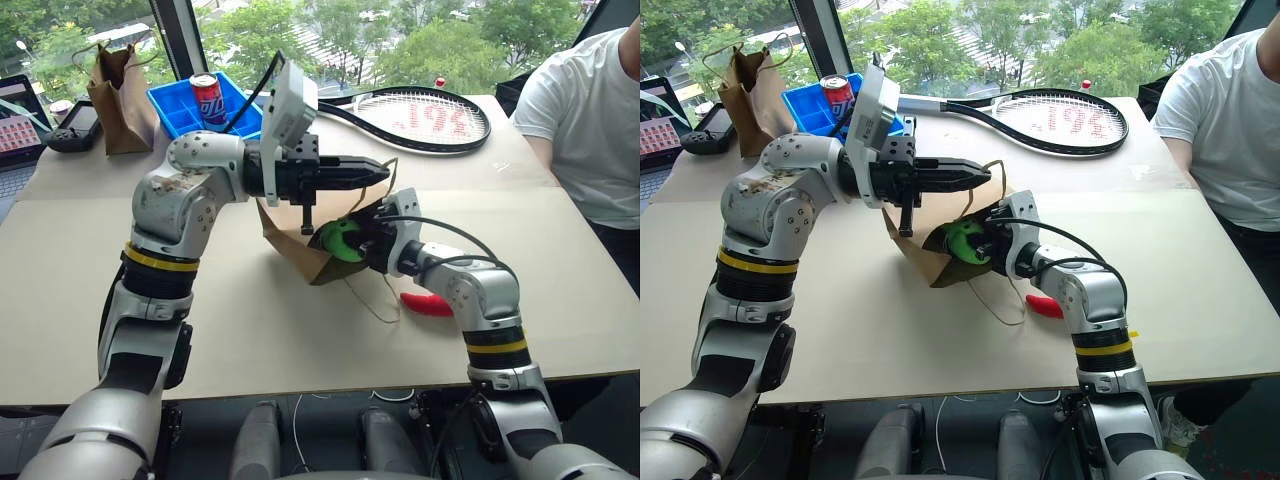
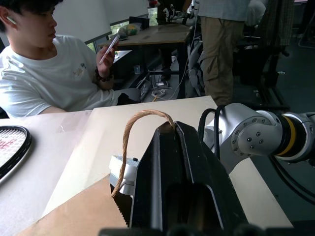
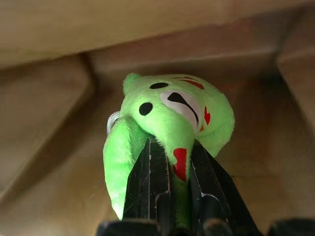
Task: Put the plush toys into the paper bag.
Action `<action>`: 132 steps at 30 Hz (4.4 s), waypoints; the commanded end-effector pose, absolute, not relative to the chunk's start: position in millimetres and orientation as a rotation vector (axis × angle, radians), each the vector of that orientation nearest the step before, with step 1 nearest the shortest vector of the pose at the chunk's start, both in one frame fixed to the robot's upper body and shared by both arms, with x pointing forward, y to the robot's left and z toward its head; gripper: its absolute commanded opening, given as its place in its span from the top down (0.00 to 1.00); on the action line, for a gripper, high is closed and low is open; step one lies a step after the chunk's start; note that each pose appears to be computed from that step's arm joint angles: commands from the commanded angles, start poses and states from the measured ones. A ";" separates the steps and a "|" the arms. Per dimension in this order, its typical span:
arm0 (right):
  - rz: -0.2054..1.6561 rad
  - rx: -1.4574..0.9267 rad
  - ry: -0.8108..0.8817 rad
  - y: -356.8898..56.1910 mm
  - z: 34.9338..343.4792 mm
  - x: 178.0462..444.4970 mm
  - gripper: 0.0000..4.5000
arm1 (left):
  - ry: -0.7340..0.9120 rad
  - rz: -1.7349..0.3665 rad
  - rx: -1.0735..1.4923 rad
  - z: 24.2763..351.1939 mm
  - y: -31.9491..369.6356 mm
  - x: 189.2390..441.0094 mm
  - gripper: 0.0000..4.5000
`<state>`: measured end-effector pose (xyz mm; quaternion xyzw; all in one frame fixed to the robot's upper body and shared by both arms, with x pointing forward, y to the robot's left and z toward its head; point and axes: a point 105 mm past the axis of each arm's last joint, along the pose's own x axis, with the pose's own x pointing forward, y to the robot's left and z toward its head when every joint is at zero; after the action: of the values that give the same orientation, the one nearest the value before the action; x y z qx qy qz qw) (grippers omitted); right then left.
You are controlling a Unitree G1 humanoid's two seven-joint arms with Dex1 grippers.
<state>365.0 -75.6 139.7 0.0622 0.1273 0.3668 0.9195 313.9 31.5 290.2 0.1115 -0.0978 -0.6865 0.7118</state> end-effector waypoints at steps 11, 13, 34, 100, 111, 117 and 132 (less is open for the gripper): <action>0.741 -0.169 0.132 -118.7 170.2 324.4 0.07 | -0.231 -1.543 0.265 286.1 30.9 311.2 1.00; 0.791 -0.220 0.145 -132.4 178.4 305.5 0.07 | -0.226 -1.549 0.265 284.4 29.7 311.4 1.00; 0.590 -0.342 0.471 -240.3 109.8 271.4 0.46 | -0.227 -1.563 0.288 283.5 28.7 314.5 1.00; 0.782 -0.597 -0.136 -88.2 178.2 351.7 0.00 | -0.274 -1.490 0.225 297.5 33.0 315.2 1.00; 0.729 -0.349 0.089 -170.1 179.0 324.0 0.00 | -0.276 -1.488 0.226 296.8 34.3 316.0 1.00; 0.553 -0.020 0.389 -220.1 128.8 306.2 0.00 | -0.280 -1.492 0.221 296.5 33.4 316.5 1.00; 0.582 0.605 0.436 -166.5 95.4 309.5 0.26 | -0.279 -1.472 0.243 294.1 34.1 318.2 1.00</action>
<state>311.1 -177.0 94.2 0.2851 0.2031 0.2606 0.8998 321.1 31.7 284.7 0.0989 -0.1053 -0.6728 0.7256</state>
